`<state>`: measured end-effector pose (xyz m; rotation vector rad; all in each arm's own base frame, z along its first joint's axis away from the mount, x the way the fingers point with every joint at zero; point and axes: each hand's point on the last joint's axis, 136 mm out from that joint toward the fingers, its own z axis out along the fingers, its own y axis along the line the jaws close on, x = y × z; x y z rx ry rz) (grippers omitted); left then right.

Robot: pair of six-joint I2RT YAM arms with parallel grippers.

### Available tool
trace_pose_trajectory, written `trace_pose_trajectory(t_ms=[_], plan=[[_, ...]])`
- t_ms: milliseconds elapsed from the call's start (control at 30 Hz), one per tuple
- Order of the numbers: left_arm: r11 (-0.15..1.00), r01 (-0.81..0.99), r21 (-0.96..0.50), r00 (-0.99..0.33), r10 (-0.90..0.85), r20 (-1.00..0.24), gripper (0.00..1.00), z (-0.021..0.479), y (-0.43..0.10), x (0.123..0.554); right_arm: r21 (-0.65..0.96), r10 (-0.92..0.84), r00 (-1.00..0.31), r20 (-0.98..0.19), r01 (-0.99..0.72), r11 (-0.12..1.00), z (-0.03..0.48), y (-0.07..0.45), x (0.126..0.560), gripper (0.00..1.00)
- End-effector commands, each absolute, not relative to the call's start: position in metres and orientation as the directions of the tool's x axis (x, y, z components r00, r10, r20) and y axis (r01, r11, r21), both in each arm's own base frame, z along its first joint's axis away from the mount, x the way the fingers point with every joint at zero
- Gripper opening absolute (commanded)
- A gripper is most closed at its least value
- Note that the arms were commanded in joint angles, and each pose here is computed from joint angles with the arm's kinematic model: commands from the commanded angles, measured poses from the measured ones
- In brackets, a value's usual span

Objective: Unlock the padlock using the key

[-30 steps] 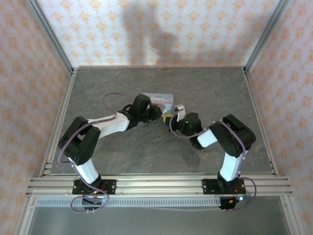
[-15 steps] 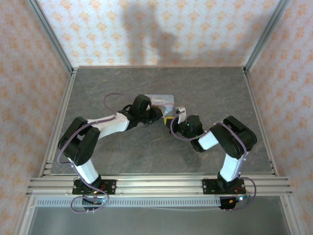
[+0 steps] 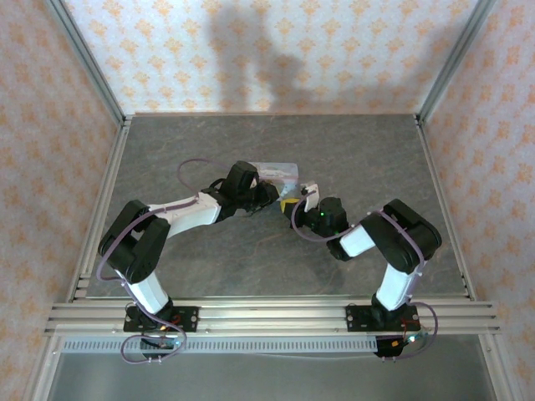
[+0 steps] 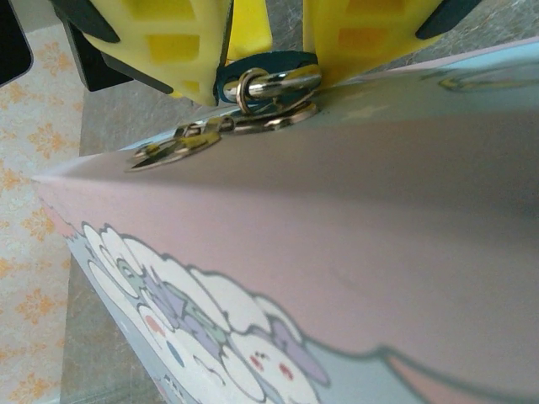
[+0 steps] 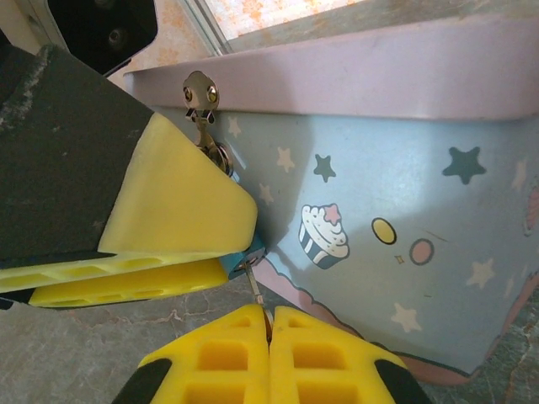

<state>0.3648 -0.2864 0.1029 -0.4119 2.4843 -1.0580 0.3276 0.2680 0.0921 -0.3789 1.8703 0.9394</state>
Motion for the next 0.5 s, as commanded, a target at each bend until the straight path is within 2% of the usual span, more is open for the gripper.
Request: trace_pose_trajectory(t_ms=[0, 467], plan=[[0.618, -0.014, -0.786, -0.921, -0.313, -0.230, 0.22, 0.129, -0.316, 0.340, 0.392, 0.163, -0.374, -0.913, -0.692, 0.607, 0.126, 0.280, 0.324, 0.00], [0.616, -0.020, -0.788, -0.918, -0.323, -0.229, 0.22, 0.131, -0.315, 0.342, 0.446, 0.164, -0.440, -0.883, -0.675, 0.588, 0.114, 0.273, 0.312, 0.00]])
